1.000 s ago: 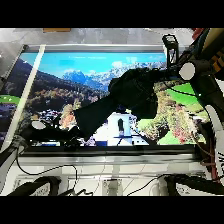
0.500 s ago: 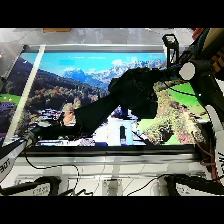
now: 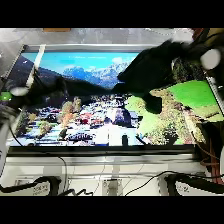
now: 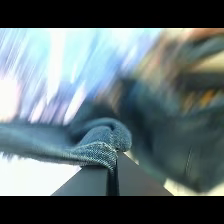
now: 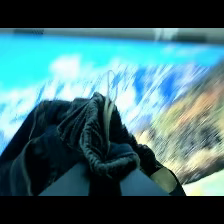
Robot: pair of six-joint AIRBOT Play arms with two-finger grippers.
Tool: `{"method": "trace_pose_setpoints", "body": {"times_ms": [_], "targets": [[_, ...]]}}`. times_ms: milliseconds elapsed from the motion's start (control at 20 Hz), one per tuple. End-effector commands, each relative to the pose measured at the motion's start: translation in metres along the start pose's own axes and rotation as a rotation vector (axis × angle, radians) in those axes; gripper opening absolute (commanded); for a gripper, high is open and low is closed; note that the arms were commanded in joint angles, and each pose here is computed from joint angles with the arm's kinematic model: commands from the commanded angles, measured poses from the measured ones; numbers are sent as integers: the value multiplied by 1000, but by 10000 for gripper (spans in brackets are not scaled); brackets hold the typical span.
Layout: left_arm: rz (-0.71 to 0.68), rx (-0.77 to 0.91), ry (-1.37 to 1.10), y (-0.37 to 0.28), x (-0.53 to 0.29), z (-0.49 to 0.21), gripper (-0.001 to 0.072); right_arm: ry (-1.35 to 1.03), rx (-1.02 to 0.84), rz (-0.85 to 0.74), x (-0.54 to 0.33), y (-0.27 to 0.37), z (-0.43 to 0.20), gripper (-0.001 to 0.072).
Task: Fold the clothes and pants, and hang the long-sleeved shirts on hangers.
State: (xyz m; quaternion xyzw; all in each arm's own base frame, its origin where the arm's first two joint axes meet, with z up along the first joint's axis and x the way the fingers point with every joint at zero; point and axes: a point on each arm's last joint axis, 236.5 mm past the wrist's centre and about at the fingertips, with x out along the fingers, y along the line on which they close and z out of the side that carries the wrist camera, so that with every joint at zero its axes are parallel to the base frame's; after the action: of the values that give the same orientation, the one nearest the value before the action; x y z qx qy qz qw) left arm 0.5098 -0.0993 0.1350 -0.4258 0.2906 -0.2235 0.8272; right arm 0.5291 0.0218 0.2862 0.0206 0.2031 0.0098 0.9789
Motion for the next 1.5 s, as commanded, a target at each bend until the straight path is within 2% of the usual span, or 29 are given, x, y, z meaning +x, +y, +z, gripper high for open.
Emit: {"method": "trace_pose_setpoints", "body": {"times_ms": [0, 200, 400, 500, 550, 650, 750, 800, 850, 1100, 1300, 1450], "targets": [[-100, 260, -295, -104, -68, 133, 18, -198, 108, -147, -46, -84, 74, 52], [-28, 435, -500, -150, -153, 206, 19, -223, 166, -313, -99, -166, 92, 52], [66, 490, -547, -139, -192, 221, 19, -162, 136, -393, -121, -197, 77, 53], [147, 497, -450, -115, -188, 207, 19, -29, 112, -405, -120, -200, 48, 54], [232, 520, -366, -91, -185, 195, 20, 49, 76, -410, -118, -201, 31, 54], [479, 578, -144, -21, -189, 165, 21, 193, 8, -417, -111, -207, -6, 54], [709, 533, 101, 51, -210, 130, 21, 345, 36, -405, -103, -209, -51, 54], [777, 504, 183, 74, -219, 118, 21, 406, 45, -401, -100, -209, -71, 54], [797, 432, 172, 89, -221, 115, 21, 448, 53, -392, -94, -209, -88, 54], [811, 303, 316, 146, -213, 61, 20, 608, 18, -351, -91, -202, -156, 53], [859, 332, 420, 161, -232, 14, 19, 712, 8, -332, -131, -184, -193, 54], [1011, 361, 538, 182, -278, -28, 20, 800, 4, -306, -160, -168, -225, 54]]}}
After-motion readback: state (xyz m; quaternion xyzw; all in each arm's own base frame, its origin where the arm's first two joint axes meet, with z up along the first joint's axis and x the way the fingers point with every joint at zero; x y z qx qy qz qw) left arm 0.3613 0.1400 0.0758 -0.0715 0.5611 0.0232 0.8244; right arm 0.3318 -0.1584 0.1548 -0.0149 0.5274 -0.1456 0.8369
